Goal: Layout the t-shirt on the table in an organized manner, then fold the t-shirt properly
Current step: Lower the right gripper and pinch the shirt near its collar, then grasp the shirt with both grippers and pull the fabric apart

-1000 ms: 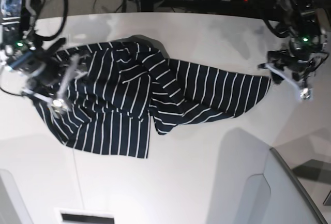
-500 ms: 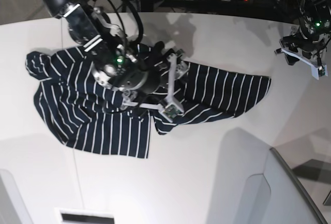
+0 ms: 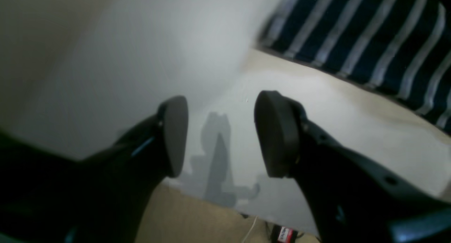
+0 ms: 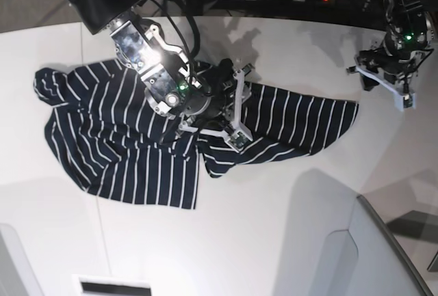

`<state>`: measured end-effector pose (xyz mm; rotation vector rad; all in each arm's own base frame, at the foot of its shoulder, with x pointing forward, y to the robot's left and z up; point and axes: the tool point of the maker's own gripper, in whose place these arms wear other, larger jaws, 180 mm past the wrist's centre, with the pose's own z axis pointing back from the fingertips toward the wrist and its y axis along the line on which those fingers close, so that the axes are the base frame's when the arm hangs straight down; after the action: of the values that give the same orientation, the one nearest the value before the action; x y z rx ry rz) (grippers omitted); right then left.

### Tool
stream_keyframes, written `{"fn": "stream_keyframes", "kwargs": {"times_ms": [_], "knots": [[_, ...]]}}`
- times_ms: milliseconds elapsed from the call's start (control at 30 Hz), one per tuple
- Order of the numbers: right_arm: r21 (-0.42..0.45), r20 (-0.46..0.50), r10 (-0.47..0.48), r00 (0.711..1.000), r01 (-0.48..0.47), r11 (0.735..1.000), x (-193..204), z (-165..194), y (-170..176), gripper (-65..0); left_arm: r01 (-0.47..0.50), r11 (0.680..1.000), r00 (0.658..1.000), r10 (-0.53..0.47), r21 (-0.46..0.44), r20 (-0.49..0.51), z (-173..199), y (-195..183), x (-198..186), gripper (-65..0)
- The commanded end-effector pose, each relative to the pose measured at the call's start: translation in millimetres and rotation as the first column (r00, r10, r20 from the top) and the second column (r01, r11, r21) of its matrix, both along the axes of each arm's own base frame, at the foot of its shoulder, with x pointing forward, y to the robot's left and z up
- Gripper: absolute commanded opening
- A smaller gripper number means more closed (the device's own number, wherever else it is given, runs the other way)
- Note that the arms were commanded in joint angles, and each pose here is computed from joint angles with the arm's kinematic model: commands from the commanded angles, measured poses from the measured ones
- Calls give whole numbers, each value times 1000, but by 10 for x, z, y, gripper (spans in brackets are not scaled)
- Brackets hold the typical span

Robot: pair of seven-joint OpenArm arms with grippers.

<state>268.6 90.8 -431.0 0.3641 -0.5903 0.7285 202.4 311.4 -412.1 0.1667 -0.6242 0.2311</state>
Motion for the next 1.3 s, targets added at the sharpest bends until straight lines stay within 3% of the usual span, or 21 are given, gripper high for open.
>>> {"fn": "stream_keyframes", "kwargs": {"times_ms": [0,100,167,433,567,833,1000,1267], "knots": [[36,41,-3,999,2,999,116,146,72,-447,21,1000,999,-22,16,33,79,-7,85,-321],[36,45,-4,999,2,999,107,168,59,-603,58,998,998,-58,0,39,61,-149,177,-321],[49,59,-3,998,0,999,88,237,63,-642,91,996,995,-91,-13,33,25,-273,204,-321],[46,124,19,992,-25,999,-136,646,-135,-644,260,961,965,-256,-95,55,-72,-1000,500,-313],[42,148,30,989,-37,998,-278,778,-249,-644,306,941,952,-307,-146,19,-277,-1276,566,-313],[38,172,38,984,-45,998,-394,848,-370,-644,472,855,866,-496,-215,-68,-641,-1956,526,-321],[27,201,45,979,-52,998,-373,913,-438,-644,454,863,860,-489,-221,-144,-883,-1881,581,-321],[21,220,52,974,-58,998,-361,963,-475,-645,405,895,892,-432,-187,-133,-1029,-1652,1057,-323]]}}
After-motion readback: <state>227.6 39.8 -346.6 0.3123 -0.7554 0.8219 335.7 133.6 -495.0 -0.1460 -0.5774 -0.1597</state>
